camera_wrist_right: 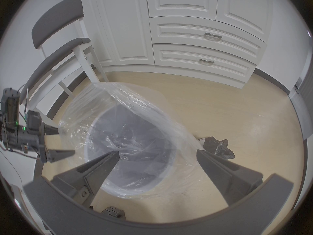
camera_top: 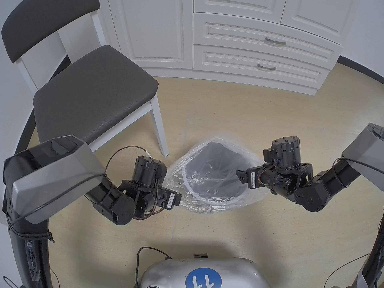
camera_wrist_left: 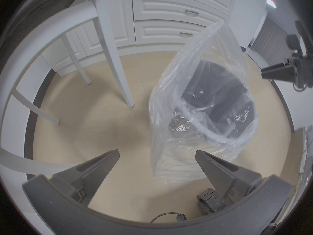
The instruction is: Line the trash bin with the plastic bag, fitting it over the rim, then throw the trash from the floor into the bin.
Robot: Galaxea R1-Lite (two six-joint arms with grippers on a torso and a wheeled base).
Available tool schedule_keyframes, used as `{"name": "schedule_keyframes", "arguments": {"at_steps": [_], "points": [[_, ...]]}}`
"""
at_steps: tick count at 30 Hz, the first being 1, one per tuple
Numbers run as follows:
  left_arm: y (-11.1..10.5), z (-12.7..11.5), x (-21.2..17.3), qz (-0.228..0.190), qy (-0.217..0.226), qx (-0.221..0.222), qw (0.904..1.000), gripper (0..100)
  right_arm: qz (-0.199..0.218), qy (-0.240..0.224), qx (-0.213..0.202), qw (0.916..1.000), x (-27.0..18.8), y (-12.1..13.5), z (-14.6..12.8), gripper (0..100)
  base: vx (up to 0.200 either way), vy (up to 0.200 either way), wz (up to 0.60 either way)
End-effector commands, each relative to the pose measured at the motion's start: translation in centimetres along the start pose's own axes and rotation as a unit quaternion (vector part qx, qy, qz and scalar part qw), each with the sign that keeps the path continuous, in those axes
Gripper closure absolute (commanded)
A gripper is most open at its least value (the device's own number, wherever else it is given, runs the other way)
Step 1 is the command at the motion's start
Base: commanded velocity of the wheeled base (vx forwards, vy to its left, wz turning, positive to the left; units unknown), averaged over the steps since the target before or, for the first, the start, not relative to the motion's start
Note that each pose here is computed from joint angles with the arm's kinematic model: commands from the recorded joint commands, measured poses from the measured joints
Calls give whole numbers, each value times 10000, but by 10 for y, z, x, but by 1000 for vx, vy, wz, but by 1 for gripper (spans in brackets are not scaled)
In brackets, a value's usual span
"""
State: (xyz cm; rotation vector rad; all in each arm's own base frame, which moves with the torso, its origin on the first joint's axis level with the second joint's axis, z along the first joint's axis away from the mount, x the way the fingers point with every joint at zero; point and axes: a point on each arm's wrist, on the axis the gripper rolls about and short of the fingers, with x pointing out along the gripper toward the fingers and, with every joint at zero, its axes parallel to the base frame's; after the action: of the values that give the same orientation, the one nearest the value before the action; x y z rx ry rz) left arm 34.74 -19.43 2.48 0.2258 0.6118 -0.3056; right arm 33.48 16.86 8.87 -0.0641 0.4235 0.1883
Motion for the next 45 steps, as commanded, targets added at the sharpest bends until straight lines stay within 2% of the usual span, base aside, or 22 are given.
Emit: {"name": "schedule_keyframes", "arguments": {"at_steps": [1,5,7,13,17,19,21,24,31,45], "points": [[-4,-12,10,-18,184,51,9998,0,-82,-2,39,10000,9,1,-2,0,0,0,0],[3,2,-3,0,-43,-29,10000,0,-178,-190,113,9996,14,2,2,0,0,0,0],[9,17,-21,8,-250,-103,9996,0,-160,-432,177,9988,17,3,4,0,0,0,0],[17,36,-46,-81,-622,-248,9977,0,-154,-491,195,9985,25,4,-1,0,0,0,0],[18,41,-40,-67,-731,-437,9963,0,-165,-454,194,9986,34,6,-5,0,0,0,0],[16,39,-24,-53,-692,-566,9960,0,-171,-448,233,9986,40,7,-7,0,0,0,0],[14,42,-11,-15,-791,-732,9942,0,-167,-449,325,9983,46,8,-9,0,0,0,0],[18,47,0,123,-980,-1009,9900,0,-168,-705,615,9955,54,10,-5,0,0,0,0],[20,50,13,151,-1093,-1166,9870,0,-209,-1096,812,9904,62,5,6,0,0,0,0],[22,60,34,573,-1769,-1369,9730,0,-343,-1216,983,9871,82,-5,7,0,0,0,0]]}}
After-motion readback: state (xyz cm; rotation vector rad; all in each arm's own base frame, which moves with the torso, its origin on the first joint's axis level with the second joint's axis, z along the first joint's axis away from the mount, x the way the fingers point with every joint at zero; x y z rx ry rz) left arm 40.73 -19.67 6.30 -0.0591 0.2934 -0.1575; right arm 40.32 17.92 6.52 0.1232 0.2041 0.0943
